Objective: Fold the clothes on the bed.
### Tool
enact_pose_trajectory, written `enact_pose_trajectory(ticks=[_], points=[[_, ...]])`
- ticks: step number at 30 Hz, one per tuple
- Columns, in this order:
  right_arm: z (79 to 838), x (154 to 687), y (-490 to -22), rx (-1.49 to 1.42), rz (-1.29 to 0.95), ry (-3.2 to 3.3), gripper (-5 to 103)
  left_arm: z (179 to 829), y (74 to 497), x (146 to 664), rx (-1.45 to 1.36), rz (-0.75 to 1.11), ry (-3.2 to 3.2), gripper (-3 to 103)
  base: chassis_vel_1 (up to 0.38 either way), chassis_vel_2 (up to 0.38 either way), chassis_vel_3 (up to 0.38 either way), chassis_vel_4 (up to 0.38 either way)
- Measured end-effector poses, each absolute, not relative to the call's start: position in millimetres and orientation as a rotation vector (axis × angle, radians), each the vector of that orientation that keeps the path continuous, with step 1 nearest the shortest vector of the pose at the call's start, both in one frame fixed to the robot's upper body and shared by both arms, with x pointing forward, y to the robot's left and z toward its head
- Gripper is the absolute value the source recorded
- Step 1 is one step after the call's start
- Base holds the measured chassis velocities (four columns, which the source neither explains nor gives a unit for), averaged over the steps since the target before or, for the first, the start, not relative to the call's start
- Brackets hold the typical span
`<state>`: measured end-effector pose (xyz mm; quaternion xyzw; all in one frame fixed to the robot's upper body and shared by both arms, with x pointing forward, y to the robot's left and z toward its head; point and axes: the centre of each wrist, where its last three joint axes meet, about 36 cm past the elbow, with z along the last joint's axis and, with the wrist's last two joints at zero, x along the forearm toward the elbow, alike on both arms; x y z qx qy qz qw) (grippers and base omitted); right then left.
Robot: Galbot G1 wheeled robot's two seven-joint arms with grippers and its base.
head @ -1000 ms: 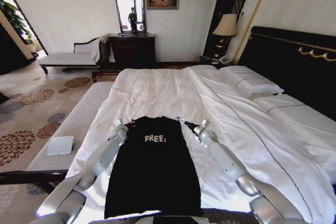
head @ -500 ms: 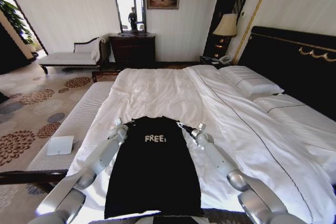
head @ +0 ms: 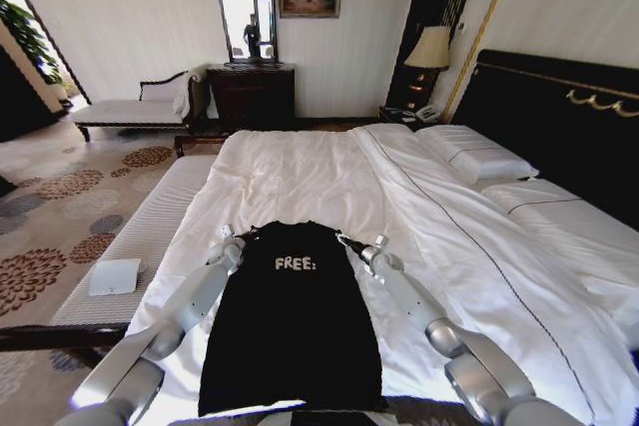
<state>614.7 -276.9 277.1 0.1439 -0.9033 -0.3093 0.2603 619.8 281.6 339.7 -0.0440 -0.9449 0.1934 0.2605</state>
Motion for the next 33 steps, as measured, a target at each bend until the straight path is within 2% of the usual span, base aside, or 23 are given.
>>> enact_pose_trajectory(ticks=[1,2,4,5,8,9,10,11,13,14,33], points=[[276,615,-277,0.389,-0.836,-2.446,56,340,282,620,-0.119,0.524,-2.558,2,0.000,0.000,0.000,0.000],[276,615,-278,0.388,-0.835,-2.446,45,339,282,620,-0.119,0.525,-2.558,2,0.000,0.000,0.000,0.000],[275,615,-278,0.388,-0.835,-2.446,45,339,282,620,-0.118,0.525,-2.557,2,0.000,0.000,0.000,0.000],[275,614,-279,0.387,-0.833,-2.445,34,339,282,620,-0.118,0.525,-2.556,2,0.000,0.000,0.000,0.000],[273,614,-279,0.385,-0.831,-2.444,34,338,282,620,-0.116,0.526,-2.554,2,0.000,0.000,0.000,0.000],[273,615,-278,0.385,-0.831,-2.444,24,338,282,620,-0.116,0.526,-2.554,2,0.000,0.000,0.000,0.000],[273,615,-278,0.385,-0.830,-2.444,24,338,282,620,-0.116,0.526,-2.553,2,0.000,0.000,0.000,0.000],[272,615,-277,0.386,-0.831,-2.443,13,337,282,620,-0.116,0.527,-2.552,2,0.000,0.000,0.000,0.000],[272,616,-277,0.388,-0.831,-2.443,13,336,283,620,-0.115,0.528,-2.550,2,0.000,0.000,0.000,0.000],[272,617,-276,0.389,-0.831,-2.443,3,336,283,620,-0.115,0.528,-2.550,2,0.000,0.000,0.000,0.000],[297,620,-270,0.401,-0.863,-2.503,1,341,287,618,-0.100,0.540,-2.566,2,0.000,0.000,0.000,0.000]])
